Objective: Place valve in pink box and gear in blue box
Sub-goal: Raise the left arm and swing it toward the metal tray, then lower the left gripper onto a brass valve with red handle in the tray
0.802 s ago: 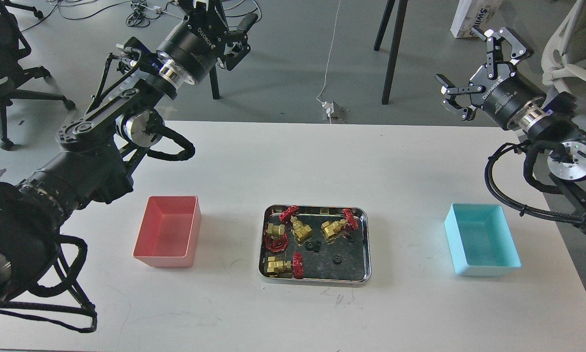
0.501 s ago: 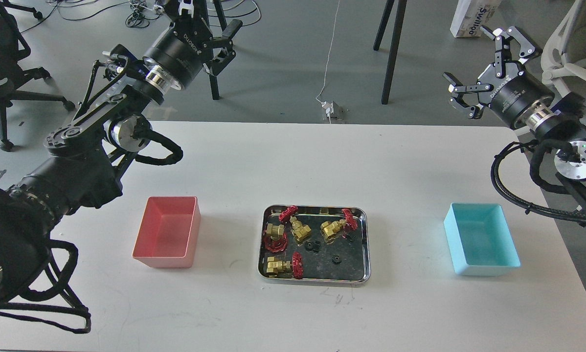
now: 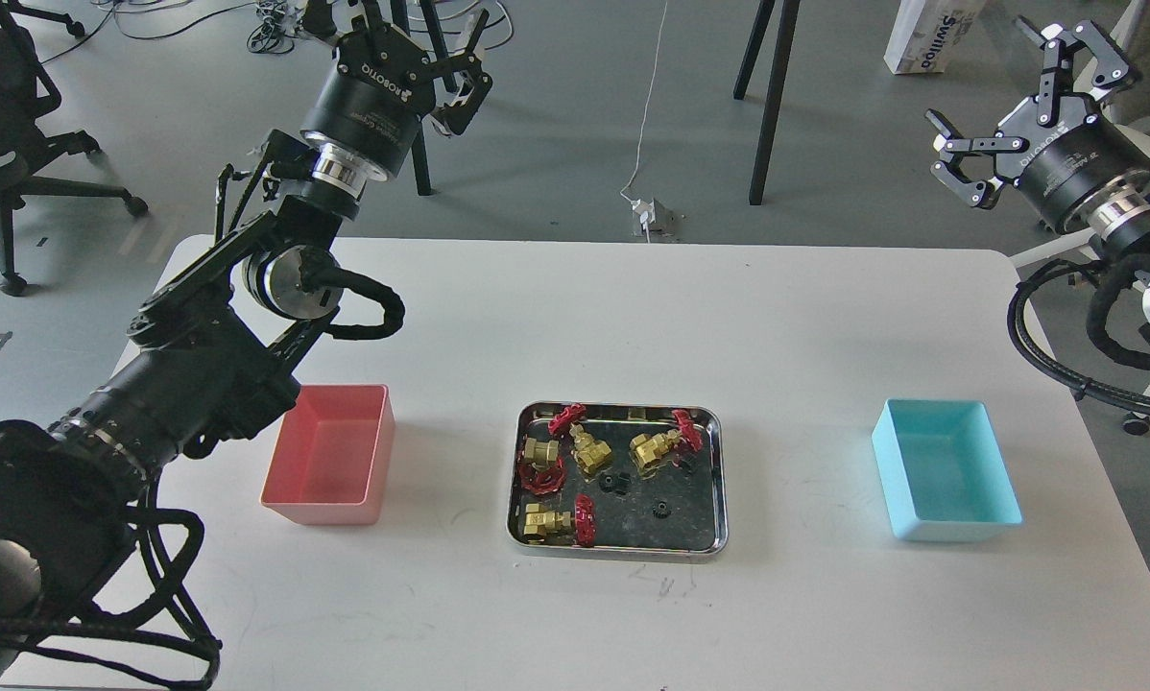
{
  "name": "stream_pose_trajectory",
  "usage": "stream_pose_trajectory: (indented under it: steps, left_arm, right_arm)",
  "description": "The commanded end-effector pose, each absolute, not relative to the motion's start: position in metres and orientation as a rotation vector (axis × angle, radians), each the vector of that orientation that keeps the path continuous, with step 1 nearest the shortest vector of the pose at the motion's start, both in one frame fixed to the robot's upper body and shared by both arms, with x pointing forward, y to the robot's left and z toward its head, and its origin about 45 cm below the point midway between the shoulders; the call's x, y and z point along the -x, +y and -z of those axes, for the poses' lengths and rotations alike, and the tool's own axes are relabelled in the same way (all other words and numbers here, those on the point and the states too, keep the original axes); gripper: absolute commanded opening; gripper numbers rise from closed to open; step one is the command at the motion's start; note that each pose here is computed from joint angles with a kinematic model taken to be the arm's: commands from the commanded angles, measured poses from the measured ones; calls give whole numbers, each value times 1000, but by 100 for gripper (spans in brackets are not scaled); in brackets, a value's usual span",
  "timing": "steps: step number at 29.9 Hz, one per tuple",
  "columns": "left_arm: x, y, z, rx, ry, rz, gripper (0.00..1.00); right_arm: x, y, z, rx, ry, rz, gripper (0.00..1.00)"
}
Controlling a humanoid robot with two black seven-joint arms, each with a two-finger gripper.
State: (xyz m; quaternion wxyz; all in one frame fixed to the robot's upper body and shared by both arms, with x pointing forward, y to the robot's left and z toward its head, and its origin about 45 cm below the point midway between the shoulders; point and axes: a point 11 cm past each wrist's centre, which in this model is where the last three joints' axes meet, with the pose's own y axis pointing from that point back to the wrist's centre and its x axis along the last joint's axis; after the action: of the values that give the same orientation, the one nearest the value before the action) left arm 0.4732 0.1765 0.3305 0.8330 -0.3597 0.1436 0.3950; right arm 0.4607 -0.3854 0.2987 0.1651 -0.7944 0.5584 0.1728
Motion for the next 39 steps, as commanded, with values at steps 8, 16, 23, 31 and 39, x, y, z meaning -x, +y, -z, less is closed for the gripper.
stream_pose_trajectory:
  steps: [8, 16, 23, 31, 39]
  left_arm:
    - [-450, 218, -427, 384, -95, -672, 100]
    - [-411, 170, -442, -174, -460, -351, 100]
    - [-361, 164, -361, -709, -653, 76, 100]
    - [-353, 191, -265, -988, -839, 293, 99]
    - [-350, 170, -232, -959, -994, 364, 96]
  right_arm:
    - [-460, -393, -303, 2251, 1604, -478, 100]
    - [-464, -397, -326, 2159, 1554, -437, 100]
    - [-468, -395, -370, 2020, 1401, -416, 100]
    - [-482, -370, -415, 2134, 1344, -332, 100]
    - [-481, -370, -393, 2140, 1371, -379, 100]
